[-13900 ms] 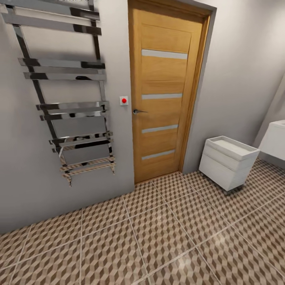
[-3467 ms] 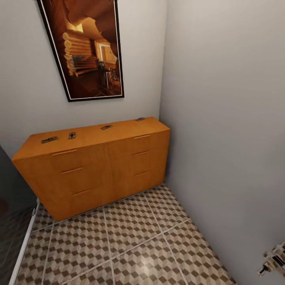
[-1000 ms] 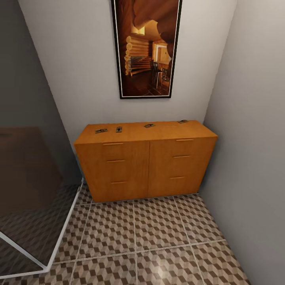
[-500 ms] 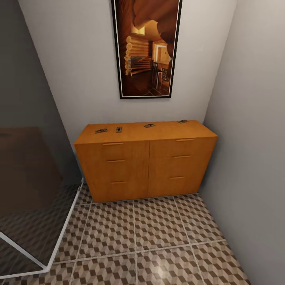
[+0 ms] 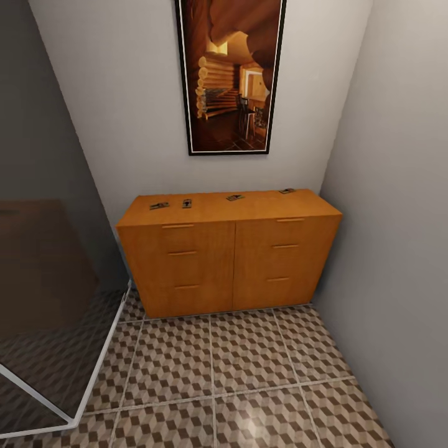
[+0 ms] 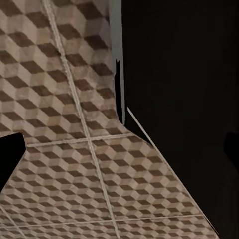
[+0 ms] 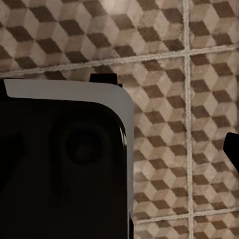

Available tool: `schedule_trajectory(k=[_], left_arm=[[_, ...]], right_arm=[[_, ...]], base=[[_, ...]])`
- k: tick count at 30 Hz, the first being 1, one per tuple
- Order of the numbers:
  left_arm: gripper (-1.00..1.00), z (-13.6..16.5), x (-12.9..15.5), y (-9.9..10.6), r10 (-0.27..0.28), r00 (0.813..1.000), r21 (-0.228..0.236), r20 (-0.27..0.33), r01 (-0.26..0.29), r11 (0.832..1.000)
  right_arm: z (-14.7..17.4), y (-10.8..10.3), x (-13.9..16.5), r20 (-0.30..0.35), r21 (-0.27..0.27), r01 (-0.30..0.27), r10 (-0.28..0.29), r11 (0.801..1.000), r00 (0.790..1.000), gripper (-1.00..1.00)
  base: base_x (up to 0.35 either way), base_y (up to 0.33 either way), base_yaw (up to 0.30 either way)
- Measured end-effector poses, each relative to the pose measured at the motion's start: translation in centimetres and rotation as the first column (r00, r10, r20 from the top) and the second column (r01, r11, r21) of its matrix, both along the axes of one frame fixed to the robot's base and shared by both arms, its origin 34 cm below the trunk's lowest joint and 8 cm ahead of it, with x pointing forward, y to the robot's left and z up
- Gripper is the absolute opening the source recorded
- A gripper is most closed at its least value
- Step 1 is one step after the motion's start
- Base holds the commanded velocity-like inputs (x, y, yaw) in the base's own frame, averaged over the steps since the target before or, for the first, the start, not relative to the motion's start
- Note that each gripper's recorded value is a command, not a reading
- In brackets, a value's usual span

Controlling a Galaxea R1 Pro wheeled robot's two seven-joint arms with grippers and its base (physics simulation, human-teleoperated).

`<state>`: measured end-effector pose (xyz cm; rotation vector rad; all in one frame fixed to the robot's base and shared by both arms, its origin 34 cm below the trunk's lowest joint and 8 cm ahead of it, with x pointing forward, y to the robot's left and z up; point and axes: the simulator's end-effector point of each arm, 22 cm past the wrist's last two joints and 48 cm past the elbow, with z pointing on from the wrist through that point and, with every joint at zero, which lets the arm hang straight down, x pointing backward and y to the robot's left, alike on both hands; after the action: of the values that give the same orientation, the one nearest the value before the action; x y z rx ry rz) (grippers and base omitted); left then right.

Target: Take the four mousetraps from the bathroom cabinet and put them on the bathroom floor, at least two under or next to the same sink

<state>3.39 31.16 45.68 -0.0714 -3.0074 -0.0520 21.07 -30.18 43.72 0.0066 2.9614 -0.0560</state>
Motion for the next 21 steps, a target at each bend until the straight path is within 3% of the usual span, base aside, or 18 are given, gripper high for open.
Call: schedule_trajectory(k=[7,14,21], left_arm=[[1.0,-0.9,4.0,-1.3,0.011,0.999,-0.013,0.043,-0.01,1.0],[1.0,-1.4,7.4,-1.5,0.039,0.996,-0.012,0.076,-0.038,0.999],[1.0,-1.7,9.7,-3.0,0.08,0.992,-0.027,0.096,-0.077,0.997]], right_arm=[[0.0,-0.3,1.4,0.009,0.023,0.036,-0.036,0.999,0.999,1.0],[0.0,0.9,2.6,0.01,0.066,0.024,-0.024,0.998,1.0,1.0],[0.1,2.0,3.6,0.011,0.107,0.013,-0.015,0.994,1.0,1.0]], base=[[0.0,0.0,0.0],[0.0,0.0,0.0],[0.0,0.0,0.0]])
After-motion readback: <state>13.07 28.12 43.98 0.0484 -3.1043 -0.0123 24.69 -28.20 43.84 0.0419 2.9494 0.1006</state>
